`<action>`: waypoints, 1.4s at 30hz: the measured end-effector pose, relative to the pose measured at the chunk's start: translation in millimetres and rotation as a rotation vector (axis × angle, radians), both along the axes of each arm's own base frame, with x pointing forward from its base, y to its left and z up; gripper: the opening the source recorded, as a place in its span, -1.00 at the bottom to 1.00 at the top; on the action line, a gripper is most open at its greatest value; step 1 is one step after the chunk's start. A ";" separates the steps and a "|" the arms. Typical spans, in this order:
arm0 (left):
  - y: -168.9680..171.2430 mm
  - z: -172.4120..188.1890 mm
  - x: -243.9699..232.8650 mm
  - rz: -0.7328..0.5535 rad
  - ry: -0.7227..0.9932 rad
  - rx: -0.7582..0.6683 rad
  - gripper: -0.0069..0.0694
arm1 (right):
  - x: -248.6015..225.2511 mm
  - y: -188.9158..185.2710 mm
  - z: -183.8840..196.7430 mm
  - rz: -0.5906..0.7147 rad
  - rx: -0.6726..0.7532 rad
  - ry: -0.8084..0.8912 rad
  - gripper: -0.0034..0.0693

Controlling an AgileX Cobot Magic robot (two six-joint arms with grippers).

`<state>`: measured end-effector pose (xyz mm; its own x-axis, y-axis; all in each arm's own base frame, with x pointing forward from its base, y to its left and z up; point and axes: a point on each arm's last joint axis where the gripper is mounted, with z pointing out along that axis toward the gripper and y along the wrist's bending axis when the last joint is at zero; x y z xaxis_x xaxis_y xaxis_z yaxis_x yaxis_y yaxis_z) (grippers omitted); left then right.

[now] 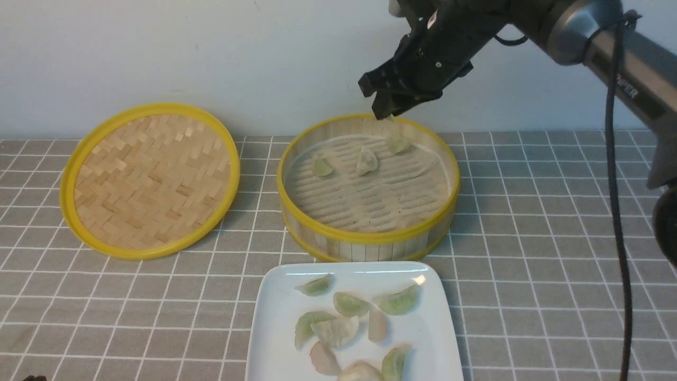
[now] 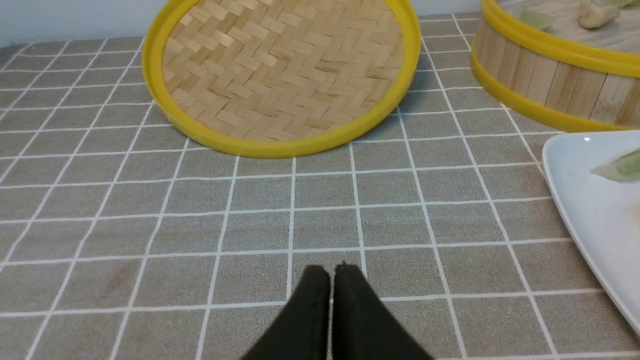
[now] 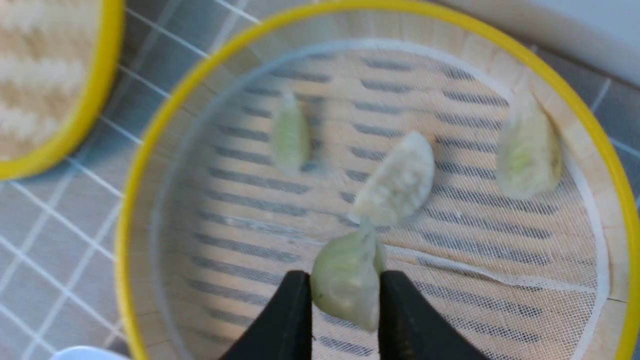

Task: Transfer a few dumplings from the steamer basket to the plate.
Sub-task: Use the right arm to put the dumpling into the plate, then use the right arm to grab a dumpling from inside the steamer

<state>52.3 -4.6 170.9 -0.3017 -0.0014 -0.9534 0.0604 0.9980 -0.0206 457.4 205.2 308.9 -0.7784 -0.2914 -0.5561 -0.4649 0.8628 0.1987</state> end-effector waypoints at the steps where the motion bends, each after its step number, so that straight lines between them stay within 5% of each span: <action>1: 0.0 0.0 0.0 0.000 0.000 0.000 -0.83 | -7.0 1.7 11.7 0.009 0.009 -0.017 -0.47; 8: 0.0 0.0 0.0 0.000 0.000 0.000 -0.83 | -67.4 25.3 39.7 0.121 0.001 0.001 -0.47; 20: 0.0 0.0 0.0 0.000 0.000 0.000 -0.83 | -156.3 72.5 -51.5 0.352 -0.156 0.321 -0.47; 31: 0.0 0.0 0.0 0.000 0.000 0.000 -0.83 | -162.7 73.9 -85.9 0.334 -0.204 0.411 -0.45; 42: 0.0 0.0 0.0 0.000 0.000 0.000 -0.83 | -148.7 75.1 -65.0 0.364 -0.253 0.275 0.40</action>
<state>52.3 -4.6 170.9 -0.3017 -0.0014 -0.9534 0.0604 0.9980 -0.0206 308.7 280.3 244.0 -0.7090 -0.6694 -0.2220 -0.7038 0.6917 0.1620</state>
